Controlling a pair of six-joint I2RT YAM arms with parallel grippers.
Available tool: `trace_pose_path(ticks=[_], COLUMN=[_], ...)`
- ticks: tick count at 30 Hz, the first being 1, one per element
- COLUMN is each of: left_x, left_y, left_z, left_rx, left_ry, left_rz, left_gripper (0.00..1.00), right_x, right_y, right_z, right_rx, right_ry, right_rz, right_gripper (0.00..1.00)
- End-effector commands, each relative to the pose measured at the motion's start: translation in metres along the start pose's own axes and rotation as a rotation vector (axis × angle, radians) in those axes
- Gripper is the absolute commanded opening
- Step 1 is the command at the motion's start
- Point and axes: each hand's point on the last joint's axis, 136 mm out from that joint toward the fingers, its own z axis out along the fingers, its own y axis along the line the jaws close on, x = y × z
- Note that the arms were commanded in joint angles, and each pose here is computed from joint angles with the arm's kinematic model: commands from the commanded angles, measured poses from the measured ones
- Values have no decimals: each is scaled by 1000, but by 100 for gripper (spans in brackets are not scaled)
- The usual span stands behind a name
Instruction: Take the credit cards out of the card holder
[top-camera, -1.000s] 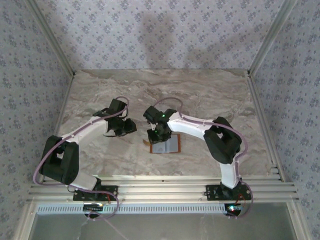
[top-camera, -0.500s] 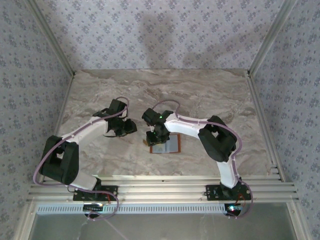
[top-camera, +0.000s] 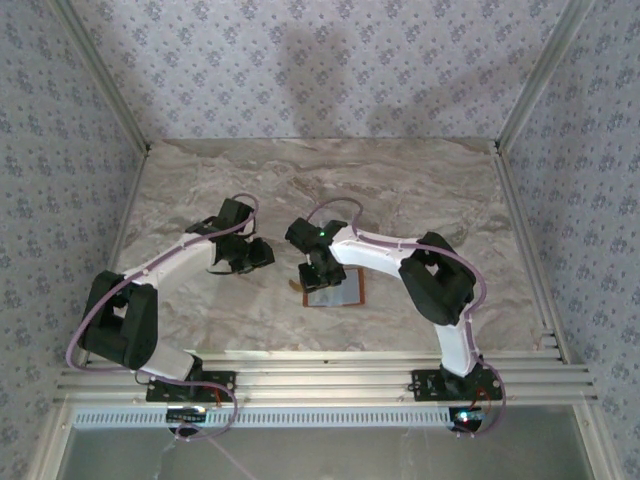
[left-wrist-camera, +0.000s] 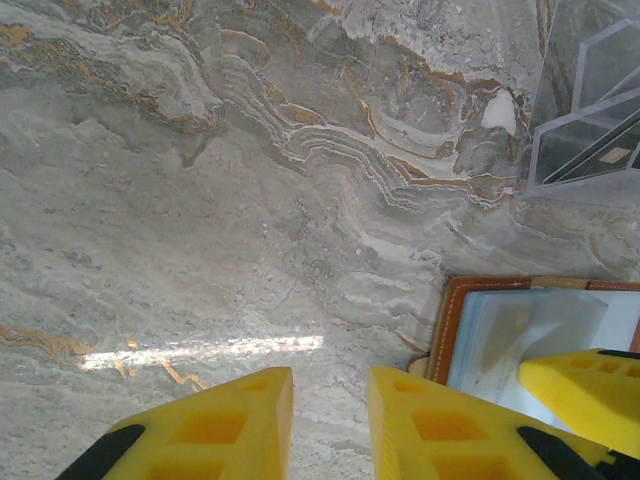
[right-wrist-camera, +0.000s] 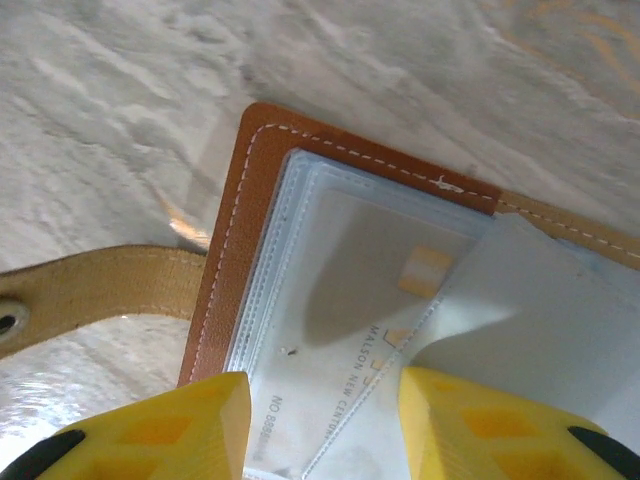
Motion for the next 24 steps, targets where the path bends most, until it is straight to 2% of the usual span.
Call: trace_pose_path(ticks=[1, 14, 24], left_x=[-8, -8, -8], left_y=[-12, -14, -16], left_z=[-9, -9, -9], left_rx=[37, 39, 39], left_ry=[-25, -21, -20], left_rz=[24, 27, 29], left_gripper=[27, 27, 27], right_x=[5, 14, 17], right_y=[-17, -40, -44], right_z=[-16, -29, -23], right_rx=[105, 235, 200], right_ry=[-7, -3, 5], right_rz=[-3, 2, 33], right_gripper=[46, 49, 50])
